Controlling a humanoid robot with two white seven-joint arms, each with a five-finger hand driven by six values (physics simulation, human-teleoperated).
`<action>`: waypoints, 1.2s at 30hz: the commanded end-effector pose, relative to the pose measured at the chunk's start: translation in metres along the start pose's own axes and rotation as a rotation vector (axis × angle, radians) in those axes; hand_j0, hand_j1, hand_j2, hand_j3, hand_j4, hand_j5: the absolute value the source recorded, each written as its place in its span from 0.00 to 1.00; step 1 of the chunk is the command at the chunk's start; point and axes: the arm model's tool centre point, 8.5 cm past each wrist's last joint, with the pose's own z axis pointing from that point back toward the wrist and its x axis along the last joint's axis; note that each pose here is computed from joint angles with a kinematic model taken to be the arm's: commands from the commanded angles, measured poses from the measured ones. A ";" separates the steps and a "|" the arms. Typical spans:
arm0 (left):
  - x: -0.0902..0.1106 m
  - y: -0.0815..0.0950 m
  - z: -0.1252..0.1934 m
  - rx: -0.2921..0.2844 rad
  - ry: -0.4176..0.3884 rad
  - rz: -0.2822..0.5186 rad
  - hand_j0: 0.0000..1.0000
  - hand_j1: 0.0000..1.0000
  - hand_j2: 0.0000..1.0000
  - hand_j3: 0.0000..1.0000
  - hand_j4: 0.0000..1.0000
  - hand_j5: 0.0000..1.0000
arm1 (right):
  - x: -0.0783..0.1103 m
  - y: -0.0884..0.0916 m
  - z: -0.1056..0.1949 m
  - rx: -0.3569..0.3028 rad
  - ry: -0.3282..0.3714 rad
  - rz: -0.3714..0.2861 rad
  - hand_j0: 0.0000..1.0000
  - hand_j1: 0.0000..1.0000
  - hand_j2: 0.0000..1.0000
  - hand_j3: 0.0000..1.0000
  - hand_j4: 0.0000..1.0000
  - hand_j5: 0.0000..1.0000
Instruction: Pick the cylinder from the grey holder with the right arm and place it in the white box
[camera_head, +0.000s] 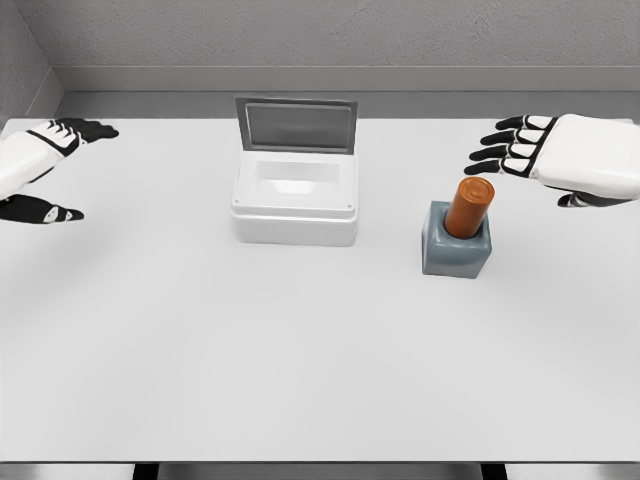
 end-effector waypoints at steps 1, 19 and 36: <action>0.000 0.002 0.000 0.004 0.001 0.003 1.00 1.00 1.00 1.00 1.00 1.00 | 0.000 -0.001 0.000 -0.005 0.000 -0.002 1.00 1.00 1.00 1.00 1.00 1.00; 0.015 -0.028 -0.004 0.004 -0.133 0.445 1.00 1.00 1.00 1.00 1.00 1.00 | 0.010 -0.043 -0.066 0.105 -0.135 0.096 0.97 0.97 0.97 0.97 0.97 0.97; 0.004 -0.026 -0.078 0.002 -0.056 1.104 1.00 1.00 1.00 1.00 1.00 1.00 | 0.000 0.011 -0.102 0.287 -0.100 0.151 0.97 0.97 0.97 0.97 0.97 0.97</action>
